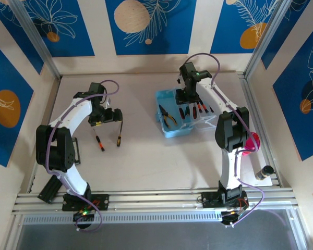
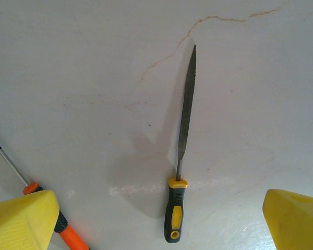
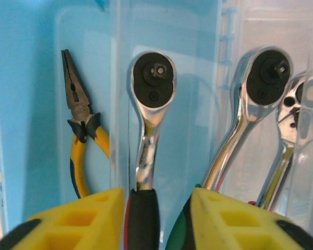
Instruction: Pack the tool kit
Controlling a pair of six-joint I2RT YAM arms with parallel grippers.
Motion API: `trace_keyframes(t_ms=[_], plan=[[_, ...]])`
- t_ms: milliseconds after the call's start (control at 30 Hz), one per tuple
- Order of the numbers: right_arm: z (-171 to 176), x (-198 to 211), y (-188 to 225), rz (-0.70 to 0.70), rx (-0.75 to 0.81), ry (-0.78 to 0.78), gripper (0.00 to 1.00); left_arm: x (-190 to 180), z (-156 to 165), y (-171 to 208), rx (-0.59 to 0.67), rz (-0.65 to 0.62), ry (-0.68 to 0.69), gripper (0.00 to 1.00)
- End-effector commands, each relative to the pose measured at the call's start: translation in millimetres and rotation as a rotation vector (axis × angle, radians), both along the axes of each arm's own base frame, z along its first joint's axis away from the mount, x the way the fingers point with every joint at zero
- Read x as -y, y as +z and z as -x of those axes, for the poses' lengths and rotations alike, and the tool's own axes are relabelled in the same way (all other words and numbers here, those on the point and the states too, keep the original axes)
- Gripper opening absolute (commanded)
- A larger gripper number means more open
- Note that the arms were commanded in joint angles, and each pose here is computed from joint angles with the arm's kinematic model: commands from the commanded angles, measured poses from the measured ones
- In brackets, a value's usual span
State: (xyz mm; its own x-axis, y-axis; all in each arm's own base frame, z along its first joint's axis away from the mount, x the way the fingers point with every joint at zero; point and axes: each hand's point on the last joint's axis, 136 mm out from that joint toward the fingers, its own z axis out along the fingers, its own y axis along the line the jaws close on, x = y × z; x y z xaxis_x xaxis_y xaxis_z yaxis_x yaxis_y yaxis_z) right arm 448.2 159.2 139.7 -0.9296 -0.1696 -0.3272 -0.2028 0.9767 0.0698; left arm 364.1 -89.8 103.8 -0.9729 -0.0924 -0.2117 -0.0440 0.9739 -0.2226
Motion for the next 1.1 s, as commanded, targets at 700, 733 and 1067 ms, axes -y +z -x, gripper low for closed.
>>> trace_keyframes(t_ms=[700, 733, 1067], plan=[[46.3, -61.3, 47.4, -0.102, 0.021, 0.193, 0.99, -66.3, 64.2, -65.6, -0.161, -0.201, 0.230, 0.95], [46.4, -61.2, 47.2, -0.104, 0.021, 0.193, 0.99, -69.6, 65.5, -70.0, -0.171, -0.219, 0.230, 0.92], [50.5, -57.1, 46.9, -0.110, 0.017, 0.187, 0.99, -72.2, 58.2, -100.2, -0.213, -0.244, 0.229, 0.44]])
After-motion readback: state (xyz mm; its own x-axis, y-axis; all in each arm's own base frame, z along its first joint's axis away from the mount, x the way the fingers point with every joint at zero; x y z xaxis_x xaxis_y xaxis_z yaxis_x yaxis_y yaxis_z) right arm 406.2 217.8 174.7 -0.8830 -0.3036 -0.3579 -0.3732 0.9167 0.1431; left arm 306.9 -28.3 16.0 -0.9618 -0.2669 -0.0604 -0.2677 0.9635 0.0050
